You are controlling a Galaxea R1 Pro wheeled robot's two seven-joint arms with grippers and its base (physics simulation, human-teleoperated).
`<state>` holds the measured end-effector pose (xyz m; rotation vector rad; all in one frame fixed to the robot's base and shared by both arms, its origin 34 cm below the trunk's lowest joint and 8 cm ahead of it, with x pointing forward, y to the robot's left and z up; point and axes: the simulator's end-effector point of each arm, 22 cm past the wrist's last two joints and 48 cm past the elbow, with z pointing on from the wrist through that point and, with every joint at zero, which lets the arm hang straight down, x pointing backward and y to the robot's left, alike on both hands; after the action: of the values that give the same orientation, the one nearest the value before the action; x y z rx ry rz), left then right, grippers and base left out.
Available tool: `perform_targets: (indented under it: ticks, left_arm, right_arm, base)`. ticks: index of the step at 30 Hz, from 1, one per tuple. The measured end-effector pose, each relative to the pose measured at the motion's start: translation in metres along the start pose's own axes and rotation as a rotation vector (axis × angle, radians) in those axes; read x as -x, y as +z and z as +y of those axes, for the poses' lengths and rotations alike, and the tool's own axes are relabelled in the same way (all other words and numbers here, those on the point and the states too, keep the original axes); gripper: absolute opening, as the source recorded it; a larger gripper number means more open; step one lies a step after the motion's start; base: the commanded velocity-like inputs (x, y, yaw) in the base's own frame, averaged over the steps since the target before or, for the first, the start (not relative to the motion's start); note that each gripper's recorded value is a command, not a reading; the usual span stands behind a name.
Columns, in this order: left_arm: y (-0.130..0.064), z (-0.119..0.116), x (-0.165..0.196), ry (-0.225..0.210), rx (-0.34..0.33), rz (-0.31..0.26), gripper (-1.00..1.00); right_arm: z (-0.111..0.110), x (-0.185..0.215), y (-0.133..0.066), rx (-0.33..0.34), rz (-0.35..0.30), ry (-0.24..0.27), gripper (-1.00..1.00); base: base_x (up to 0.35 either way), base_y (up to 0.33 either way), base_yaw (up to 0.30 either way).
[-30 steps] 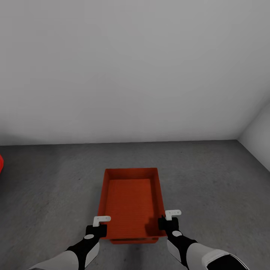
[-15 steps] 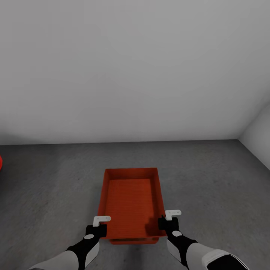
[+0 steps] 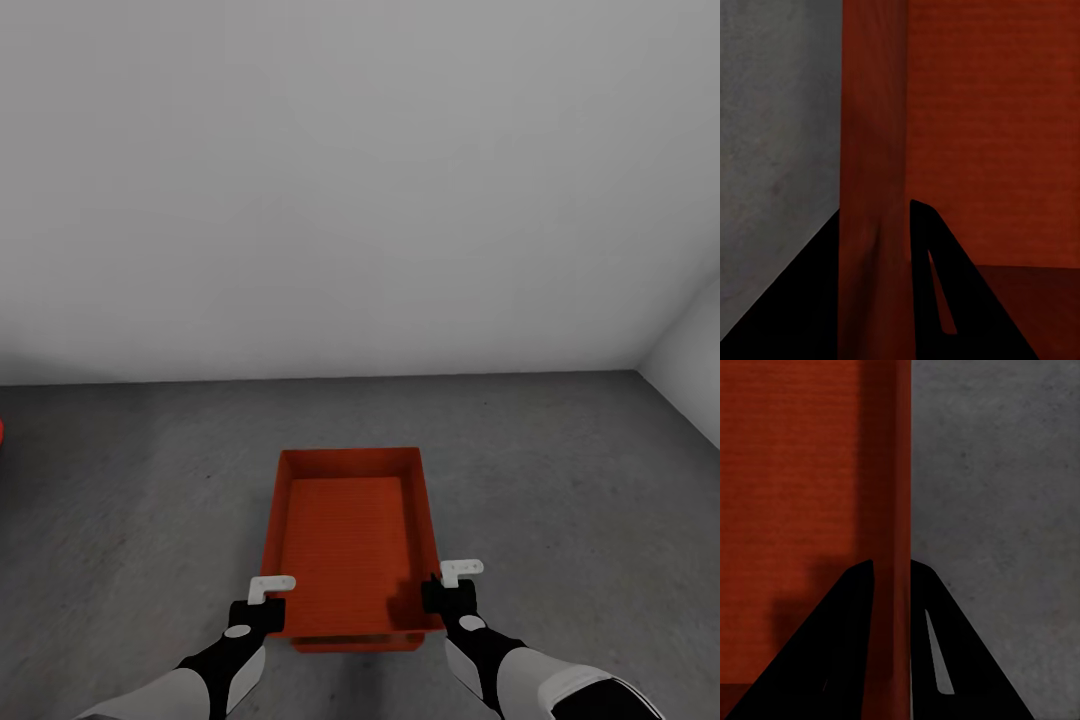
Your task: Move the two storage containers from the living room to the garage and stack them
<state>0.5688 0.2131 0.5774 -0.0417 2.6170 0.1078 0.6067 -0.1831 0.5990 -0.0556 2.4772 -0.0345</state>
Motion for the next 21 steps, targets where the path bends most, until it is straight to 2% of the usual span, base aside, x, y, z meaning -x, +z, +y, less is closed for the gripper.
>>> perform_targets:
  ticks: [11,21]
  left_arm:
    - [0.0059,-0.0006,-0.0025,0.0,0.0,0.0,-1.0]
    - [0.0083,-0.0007,-0.0094,0.0,0.0,0.013,-1.0]
  right_arm:
    - [0.0001,-0.0034,0.0056,0.0,0.0,0.0,-1.0]
    - [0.0005,-0.0104,0.0076,0.001,0.014,-0.001,-1.0]
  base:
    - [0.0,0.0,0.003]
    - [0.0,0.0,0.058]
